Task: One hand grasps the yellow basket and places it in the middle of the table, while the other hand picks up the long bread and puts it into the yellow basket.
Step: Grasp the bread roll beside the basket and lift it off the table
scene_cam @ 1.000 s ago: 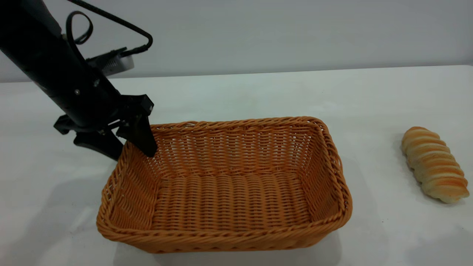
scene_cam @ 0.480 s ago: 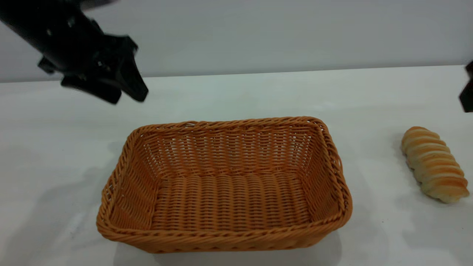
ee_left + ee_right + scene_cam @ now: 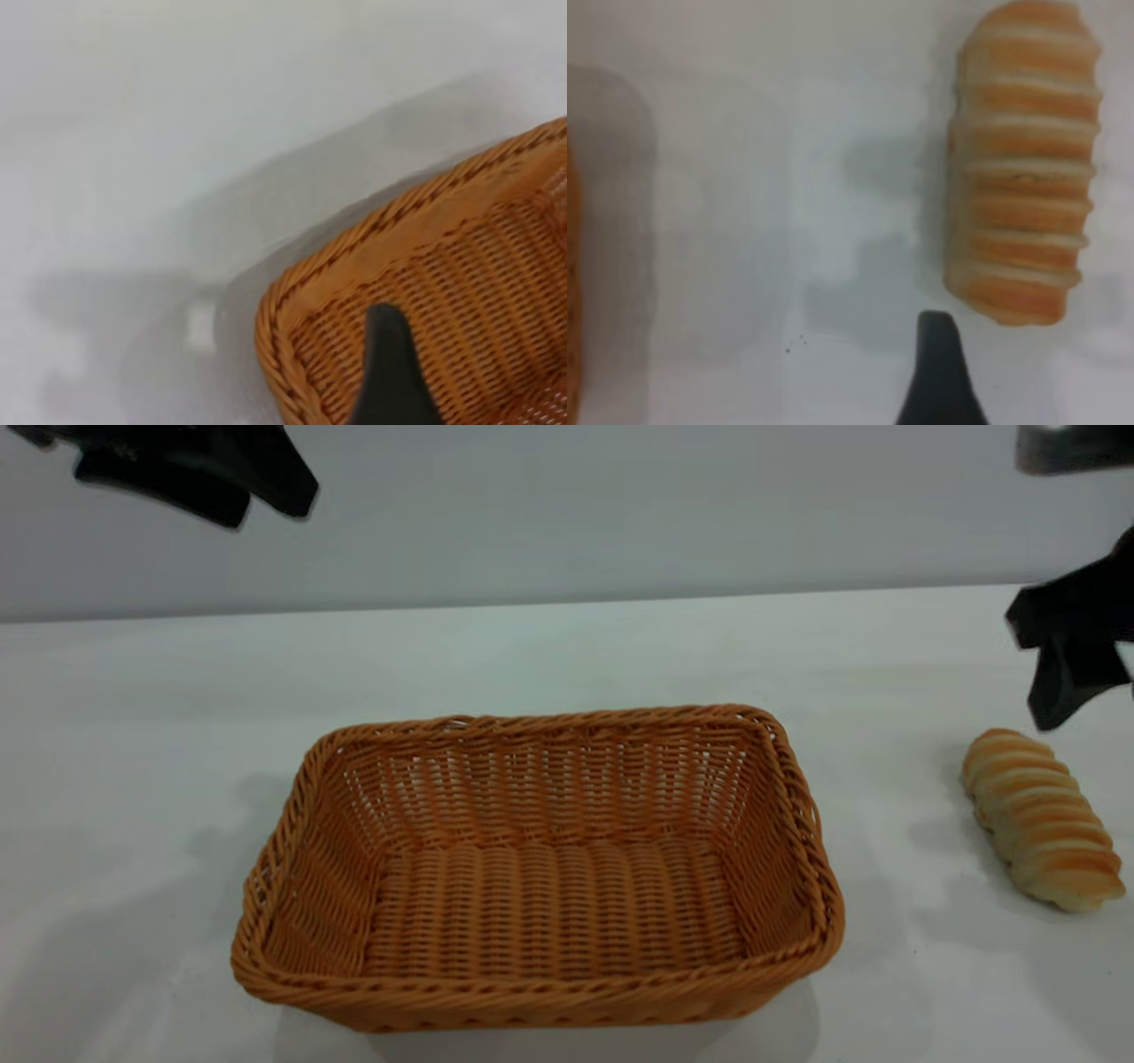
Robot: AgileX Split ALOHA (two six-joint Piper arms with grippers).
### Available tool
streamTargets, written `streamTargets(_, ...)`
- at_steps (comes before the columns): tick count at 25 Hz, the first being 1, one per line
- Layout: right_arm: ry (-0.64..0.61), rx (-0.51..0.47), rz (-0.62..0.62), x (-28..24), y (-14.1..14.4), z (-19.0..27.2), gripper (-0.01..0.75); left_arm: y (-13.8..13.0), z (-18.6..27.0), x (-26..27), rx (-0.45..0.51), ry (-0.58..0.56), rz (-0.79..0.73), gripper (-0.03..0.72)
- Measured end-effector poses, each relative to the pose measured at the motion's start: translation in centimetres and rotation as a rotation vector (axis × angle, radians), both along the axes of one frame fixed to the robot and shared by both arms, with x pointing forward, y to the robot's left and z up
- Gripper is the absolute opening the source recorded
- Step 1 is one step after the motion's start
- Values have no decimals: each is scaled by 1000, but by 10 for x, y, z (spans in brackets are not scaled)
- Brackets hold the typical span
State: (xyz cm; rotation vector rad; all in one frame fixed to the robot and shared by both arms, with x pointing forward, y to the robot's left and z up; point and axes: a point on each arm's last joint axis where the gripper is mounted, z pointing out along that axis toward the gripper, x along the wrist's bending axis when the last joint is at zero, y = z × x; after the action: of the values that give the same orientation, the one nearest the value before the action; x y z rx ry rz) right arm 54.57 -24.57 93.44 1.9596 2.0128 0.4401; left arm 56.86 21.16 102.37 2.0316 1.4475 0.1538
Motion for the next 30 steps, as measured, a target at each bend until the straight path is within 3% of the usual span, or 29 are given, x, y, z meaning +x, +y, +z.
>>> streamTargets(9,165,-22,-54,32,-1,-50,591,0,38,-21,-61,-65,-11,536)
streamTargets(18,191,-30,-59,59,2,-73,591,-2,56,-35,-113,-67,-32,536)
streamTargets(30,255,-61,-113,66,-27,-95,591,-1,71,-47,-120,-104,-50,536)
